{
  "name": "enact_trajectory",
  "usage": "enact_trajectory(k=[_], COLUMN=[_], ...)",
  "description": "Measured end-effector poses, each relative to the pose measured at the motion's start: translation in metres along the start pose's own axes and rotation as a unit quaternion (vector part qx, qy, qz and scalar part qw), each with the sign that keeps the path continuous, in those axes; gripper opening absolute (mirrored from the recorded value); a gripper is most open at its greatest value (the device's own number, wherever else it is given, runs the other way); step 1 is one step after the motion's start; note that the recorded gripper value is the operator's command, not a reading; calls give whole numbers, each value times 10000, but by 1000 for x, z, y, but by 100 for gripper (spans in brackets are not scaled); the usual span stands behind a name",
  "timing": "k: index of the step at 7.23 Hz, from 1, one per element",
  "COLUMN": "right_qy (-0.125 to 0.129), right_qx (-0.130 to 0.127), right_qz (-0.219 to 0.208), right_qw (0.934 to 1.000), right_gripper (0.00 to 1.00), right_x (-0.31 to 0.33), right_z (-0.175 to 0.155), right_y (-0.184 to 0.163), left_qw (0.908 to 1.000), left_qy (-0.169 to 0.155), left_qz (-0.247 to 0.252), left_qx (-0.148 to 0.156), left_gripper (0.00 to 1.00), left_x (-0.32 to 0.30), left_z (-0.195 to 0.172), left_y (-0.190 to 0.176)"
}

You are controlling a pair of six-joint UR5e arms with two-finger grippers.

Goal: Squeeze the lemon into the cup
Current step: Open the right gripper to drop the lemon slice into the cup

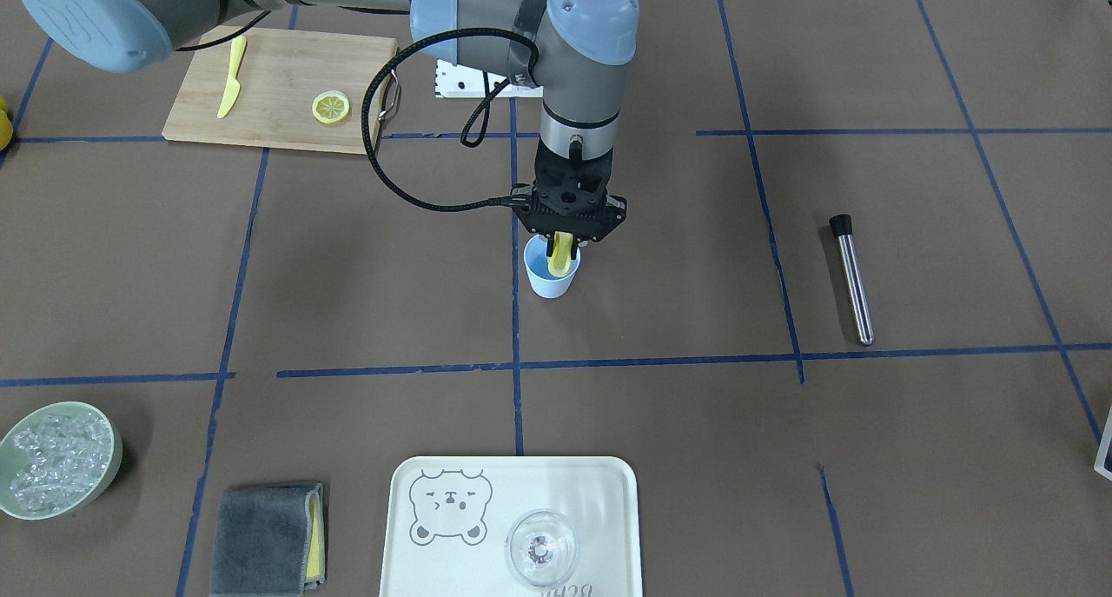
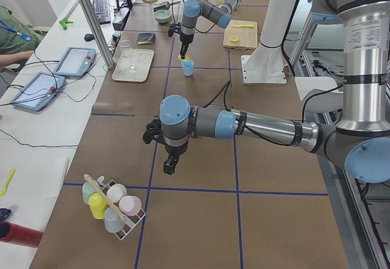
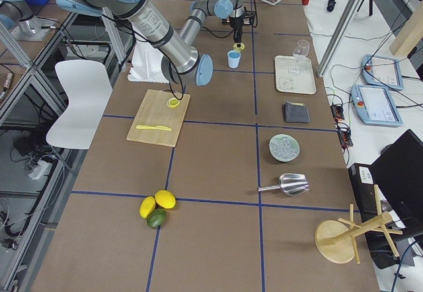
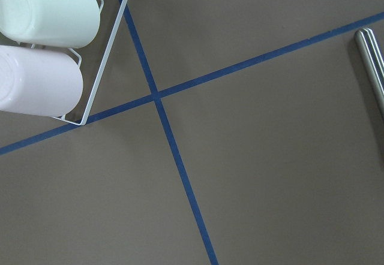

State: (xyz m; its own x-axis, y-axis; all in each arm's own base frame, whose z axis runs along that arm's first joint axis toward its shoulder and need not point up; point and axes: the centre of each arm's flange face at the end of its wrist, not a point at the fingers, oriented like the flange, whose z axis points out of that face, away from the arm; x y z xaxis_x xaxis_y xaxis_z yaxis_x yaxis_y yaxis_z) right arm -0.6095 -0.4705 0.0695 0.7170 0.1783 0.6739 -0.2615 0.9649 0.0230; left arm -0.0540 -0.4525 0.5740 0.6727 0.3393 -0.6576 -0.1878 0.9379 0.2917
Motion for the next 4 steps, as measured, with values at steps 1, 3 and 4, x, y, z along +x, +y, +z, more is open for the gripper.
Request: enact_trajectory(k=[1,3,4], right_qy=[18,31,37], right_qx=[-23,-48,-64], right_qz=[-13,-36,-62], right_qw=[10000,10000,10000], right_gripper=[66,100,100], right_x=[1,3,4], right_z=[3,7,9], right_y=[3,6,10], left_qw=[10000,10000,10000], left_qy=[4,14,17], left_qz=[1,-2,-4], left_qx=[1,1,0], left_gripper=[100,100,100], left_x=[0,0,0], left_z=[0,0,0], left_y=[0,0,0])
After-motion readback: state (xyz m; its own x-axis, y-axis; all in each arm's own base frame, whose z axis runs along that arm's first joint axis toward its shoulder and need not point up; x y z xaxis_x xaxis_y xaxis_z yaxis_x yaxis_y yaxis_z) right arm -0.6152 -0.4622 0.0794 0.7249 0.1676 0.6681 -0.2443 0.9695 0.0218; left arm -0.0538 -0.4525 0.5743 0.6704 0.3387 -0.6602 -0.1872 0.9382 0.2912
